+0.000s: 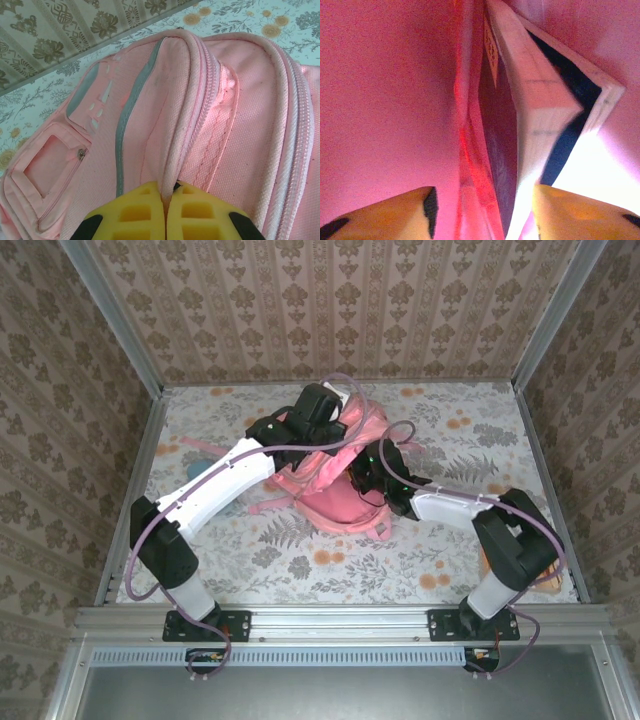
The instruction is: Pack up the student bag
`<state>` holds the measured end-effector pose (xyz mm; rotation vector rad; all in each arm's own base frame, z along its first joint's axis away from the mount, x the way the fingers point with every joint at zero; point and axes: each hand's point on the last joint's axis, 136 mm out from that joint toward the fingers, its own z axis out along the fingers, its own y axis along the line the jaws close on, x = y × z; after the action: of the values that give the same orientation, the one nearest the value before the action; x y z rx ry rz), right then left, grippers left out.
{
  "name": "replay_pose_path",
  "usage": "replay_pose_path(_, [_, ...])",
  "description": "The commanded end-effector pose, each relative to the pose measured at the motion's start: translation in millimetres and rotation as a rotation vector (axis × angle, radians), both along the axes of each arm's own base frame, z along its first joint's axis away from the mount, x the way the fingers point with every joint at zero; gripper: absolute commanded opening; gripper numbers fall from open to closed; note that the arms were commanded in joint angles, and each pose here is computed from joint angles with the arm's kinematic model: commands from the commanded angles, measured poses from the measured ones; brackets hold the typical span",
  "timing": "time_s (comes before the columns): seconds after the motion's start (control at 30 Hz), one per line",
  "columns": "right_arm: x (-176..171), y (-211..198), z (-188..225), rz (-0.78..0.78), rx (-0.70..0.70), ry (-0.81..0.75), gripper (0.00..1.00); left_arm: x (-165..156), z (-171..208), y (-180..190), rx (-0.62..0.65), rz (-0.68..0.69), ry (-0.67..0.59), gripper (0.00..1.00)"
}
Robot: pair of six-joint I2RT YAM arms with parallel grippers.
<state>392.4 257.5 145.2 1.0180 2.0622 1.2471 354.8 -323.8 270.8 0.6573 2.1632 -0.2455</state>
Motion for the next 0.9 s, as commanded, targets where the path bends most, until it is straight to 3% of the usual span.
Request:
replay_pose_path(0.0, [-21, -13, -2, -0.01, -0.007, 0.093, 0.47, 9, 59, 10, -0.161, 0.057, -0.12, 0.01])
replay_pose_path(0.33, [-61, -33, 7, 0.036, -0.053, 0.134, 0.35, 16, 49, 19, -0.132, 0.075, -0.117, 0.0])
replay_pose_path(0.43, [-78, -48, 7, 0.06, -0.136, 0.13, 0.3, 22, 36, 25, -0.086, 0.07, -0.117, 0.0])
replay_pose_path(0.63, [-115, -96, 6, 0.076, -0.391, 0.118, 0.37, 26, -11, 27, -0.042, 0.008, -0.018, 0.02])
replay_pose_path(0.73, [-125, -129, 11, 0.07, -0.568, 0.118, 0.49, 14, -25, 20, -0.075, -0.042, 0.039, 0.15])
replay_pose_path(0.87, [-132, -178, 12, 0.047, -0.76, 0.171, 0.74, 6, -28, 26, -0.141, -0.001, 0.067, 0.58])
